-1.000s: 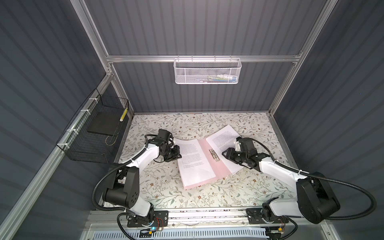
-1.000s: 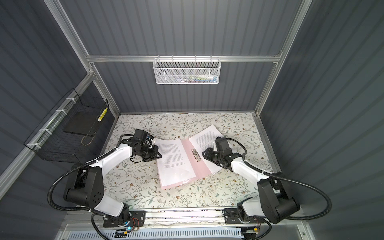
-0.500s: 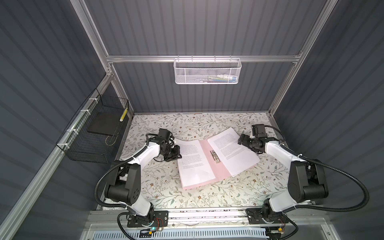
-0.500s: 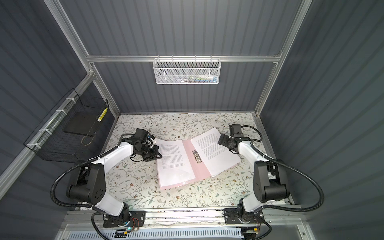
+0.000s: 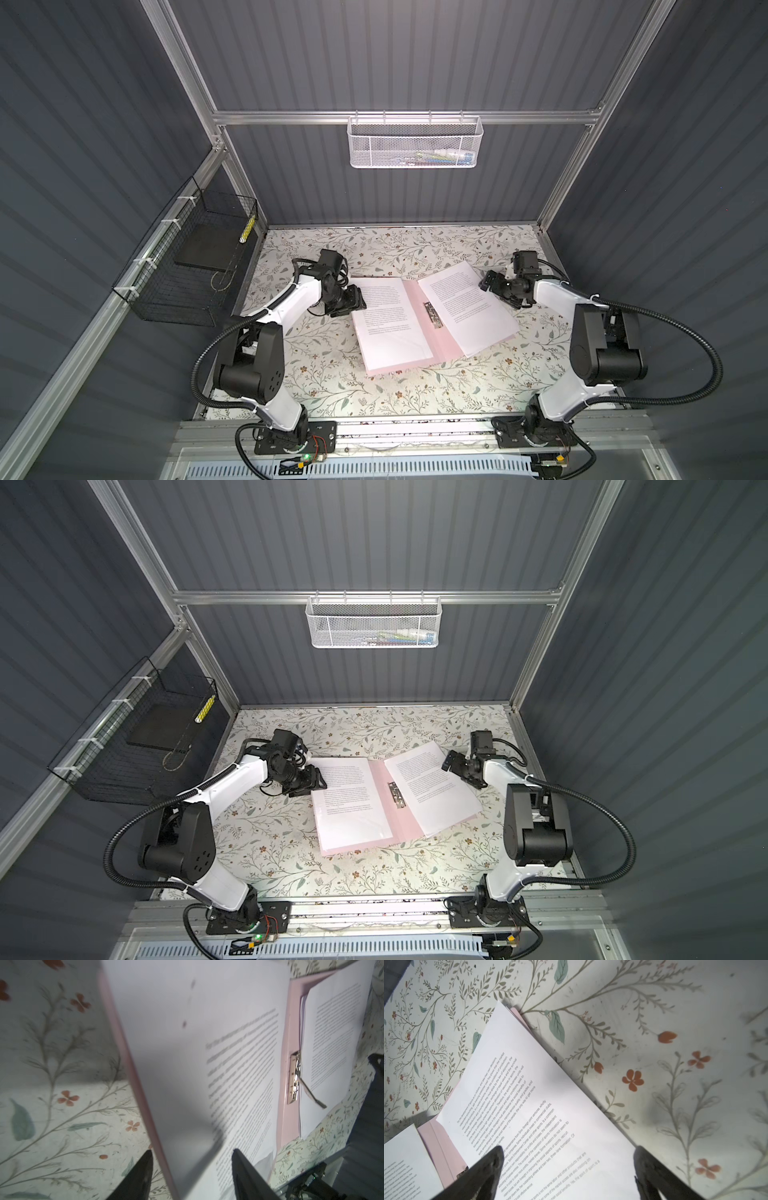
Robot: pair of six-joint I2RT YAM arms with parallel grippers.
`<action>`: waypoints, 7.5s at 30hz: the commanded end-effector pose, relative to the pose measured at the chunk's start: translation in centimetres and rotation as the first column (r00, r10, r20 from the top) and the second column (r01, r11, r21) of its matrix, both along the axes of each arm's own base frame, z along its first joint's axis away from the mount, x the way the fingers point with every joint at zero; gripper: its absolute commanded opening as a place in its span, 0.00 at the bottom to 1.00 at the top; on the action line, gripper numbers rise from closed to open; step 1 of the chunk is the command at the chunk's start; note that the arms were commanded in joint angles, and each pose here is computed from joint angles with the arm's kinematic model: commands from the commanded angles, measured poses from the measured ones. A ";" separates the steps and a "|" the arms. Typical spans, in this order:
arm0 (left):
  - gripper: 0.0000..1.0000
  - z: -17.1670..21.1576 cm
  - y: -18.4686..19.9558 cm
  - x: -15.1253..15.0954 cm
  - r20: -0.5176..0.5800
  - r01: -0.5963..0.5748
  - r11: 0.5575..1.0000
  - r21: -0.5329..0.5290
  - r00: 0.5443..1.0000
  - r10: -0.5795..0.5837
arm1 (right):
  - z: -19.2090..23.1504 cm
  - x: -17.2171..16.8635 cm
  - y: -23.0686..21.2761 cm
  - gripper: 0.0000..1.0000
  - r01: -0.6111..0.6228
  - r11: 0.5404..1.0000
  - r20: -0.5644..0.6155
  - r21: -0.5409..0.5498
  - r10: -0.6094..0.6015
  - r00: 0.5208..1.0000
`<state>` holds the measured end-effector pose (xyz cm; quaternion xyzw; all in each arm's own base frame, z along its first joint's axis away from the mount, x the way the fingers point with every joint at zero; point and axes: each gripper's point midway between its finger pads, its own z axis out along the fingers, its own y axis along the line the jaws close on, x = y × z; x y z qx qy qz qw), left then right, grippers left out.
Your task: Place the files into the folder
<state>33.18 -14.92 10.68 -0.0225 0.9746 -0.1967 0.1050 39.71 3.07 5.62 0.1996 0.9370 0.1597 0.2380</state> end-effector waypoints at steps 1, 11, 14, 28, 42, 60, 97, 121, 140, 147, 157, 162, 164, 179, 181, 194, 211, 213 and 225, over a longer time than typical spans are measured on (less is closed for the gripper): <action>0.65 4.3 3.5 1.2 0.113 -0.097 0.983 0.158 0.990 0.079 | -0.2 -1.1 -0.1 0.96 0.020 0.999 -0.009 0.034 -0.019 1.000; 0.55 12.8 -15.7 -6.9 0.269 0.333 0.939 -0.087 0.915 -0.299 | 0.0 -1.7 -1.9 0.97 0.097 0.995 0.028 0.035 -0.098 0.995; 0.54 9.5 -20.8 -11.1 0.210 0.423 0.887 -0.185 0.899 -0.385 | -0.2 -1.7 -1.7 0.96 0.093 0.995 0.026 0.046 -0.095 0.995; 0.78 0.7 -29.2 -12.3 0.063 0.329 0.836 -0.440 0.940 -0.337 | -0.3 -1.6 -1.2 0.97 0.086 0.993 0.024 0.083 -0.089 0.996; 0.84 -0.2 -28.5 -1.2 0.069 0.121 0.789 -0.603 0.993 -0.099 | 1.5 -1.3 -1.5 0.97 0.095 0.992 0.059 0.088 -0.101 0.993; 0.83 2.0 -23.4 2.7 0.103 0.134 0.816 -0.562 0.990 -0.092 | 0.2 -1.1 -4.6 0.98 0.144 0.990 0.007 -0.006 -0.144 0.990; 0.85 -10.3 -16.1 -6.0 -0.114 0.177 0.940 -0.293 0.969 -0.218 | 2.3 -1.7 0.0 0.95 0.015 0.986 -0.065 0.165 -0.005 0.998; 0.84 -10.5 -16.7 -6.0 -0.118 0.198 0.926 -0.321 0.962 -0.247 | 4.6 -6.7 1.3 0.99 0.080 0.993 -0.037 -0.091 -0.084 0.996; 0.84 -10.6 -16.6 -6.7 -0.136 0.255 0.915 -0.314 0.941 -0.309 | 10.5 -11.2 0.2 0.96 0.097 0.968 0.202 -0.230 -0.050 0.978; 0.84 -8.2 -17.4 -6.8 -0.098 0.278 0.886 -0.372 0.937 -0.335 | 9.1 -9.3 11.5 0.89 -0.377 0.926 0.159 0.008 0.371 0.915; 0.85 -6.6 -17.3 -6.0 -0.077 0.268 0.871 -0.412 0.942 -0.326 | 8.4 -1.9 18.8 0.89 -0.611 0.779 0.209 0.142 0.579 0.788; 0.85 -7.8 -16.2 -5.5 -0.095 0.286 0.886 -0.364 0.936 -0.340 | 6.7 0.2 21.6 0.88 -0.659 0.722 0.185 0.211 0.633 0.752; 0.85 -8.1 -15.8 -5.3 -0.104 0.281 0.892 -0.354 0.936 -0.336 | 6.0 0.6 22.7 0.87 -0.678 0.698 0.172 0.232 0.656 0.735; 0.92 -8.6 -15.3 -3.8 -0.067 0.328 0.897 -0.295 0.930 -0.362 | 1.3 1.7 26.8 0.87 -0.693 0.623 0.104 0.363 0.712 0.694; 0.92 -8.5 -15.2 -3.8 -0.062 0.328 0.898 -0.293 0.931 -0.361 | 0.6 1.4 26.9 0.87 -0.689 0.622 0.091 0.371 0.715 0.694; 0.92 -8.1 -15.2 -3.3 -0.052 0.321 0.902 -0.289 0.935 -0.350 | -0.9 -1.0 28.0 0.85 -0.672 0.575 0.074 0.466 0.732 0.677; 0.92 -8.9 -14.6 -3.0 -0.066 0.296 0.911 -0.288 0.943 -0.328 | 6.1 -4.6 28.5 0.84 -0.673 0.470 0.211 0.571 0.708 0.674; 0.92 -8.7 -14.7 -3.0 -0.060 0.298 0.907 -0.296 0.942 -0.329 | 6.4 -5.2 28.0 0.84 -0.662 0.492 0.204 0.565 0.694 0.690; 0.92 -7.1 -15.7 -2.6 -0.025 0.301 0.882 -0.363 0.943 -0.332 | 5.4 -7.5 26.8 0.84 -0.609 0.546 0.166 0.575 0.651 0.741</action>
